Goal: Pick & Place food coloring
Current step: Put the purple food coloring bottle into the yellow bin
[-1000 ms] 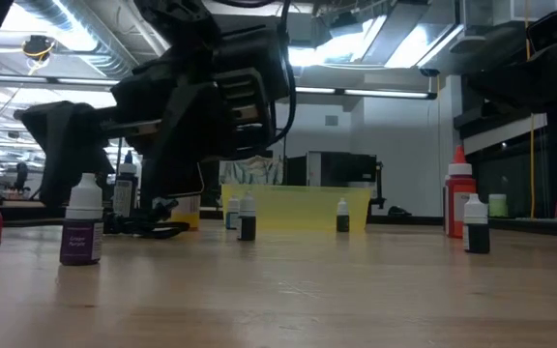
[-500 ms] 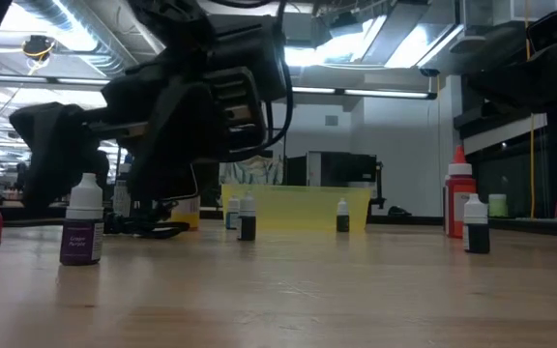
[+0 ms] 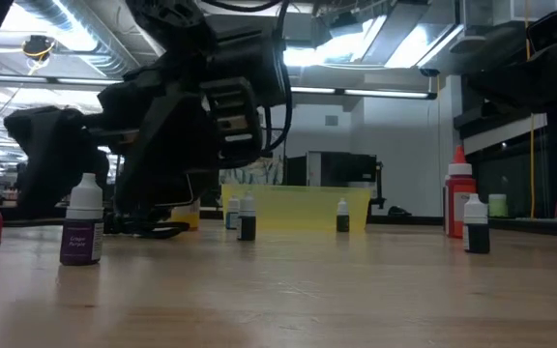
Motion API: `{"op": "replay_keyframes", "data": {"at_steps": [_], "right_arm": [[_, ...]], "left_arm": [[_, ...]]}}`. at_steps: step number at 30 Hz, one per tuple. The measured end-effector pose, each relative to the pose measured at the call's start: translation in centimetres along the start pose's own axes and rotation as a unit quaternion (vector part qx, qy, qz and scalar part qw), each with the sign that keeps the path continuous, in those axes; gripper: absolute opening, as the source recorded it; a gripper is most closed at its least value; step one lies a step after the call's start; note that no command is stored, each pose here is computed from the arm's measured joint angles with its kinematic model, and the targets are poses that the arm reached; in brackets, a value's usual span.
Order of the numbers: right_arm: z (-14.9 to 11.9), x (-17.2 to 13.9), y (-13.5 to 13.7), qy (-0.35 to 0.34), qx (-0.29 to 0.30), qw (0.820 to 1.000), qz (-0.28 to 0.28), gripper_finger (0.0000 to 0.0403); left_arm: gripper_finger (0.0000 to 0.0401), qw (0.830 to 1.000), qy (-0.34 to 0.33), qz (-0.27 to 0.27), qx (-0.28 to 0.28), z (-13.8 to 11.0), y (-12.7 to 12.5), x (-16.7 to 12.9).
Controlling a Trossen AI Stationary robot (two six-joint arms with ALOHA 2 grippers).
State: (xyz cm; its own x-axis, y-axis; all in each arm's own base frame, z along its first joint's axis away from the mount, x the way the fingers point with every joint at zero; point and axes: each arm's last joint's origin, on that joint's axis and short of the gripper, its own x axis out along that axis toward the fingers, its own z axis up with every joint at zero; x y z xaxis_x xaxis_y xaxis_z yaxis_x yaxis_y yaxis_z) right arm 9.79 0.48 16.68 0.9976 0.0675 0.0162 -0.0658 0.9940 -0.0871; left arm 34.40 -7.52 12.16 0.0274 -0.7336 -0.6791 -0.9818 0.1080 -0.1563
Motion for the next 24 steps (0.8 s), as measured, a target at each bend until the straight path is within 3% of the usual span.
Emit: {"op": "replay_keyframes", "data": {"at_steps": [24], "right_arm": [[0.0, 0.0, 0.0, 0.0, 0.0, 1.0, 0.0, 0.0056]], "left_arm": [[0.0087, 0.999, -0.008, -0.015, 0.028, 0.03, -0.37, -0.02]]}}
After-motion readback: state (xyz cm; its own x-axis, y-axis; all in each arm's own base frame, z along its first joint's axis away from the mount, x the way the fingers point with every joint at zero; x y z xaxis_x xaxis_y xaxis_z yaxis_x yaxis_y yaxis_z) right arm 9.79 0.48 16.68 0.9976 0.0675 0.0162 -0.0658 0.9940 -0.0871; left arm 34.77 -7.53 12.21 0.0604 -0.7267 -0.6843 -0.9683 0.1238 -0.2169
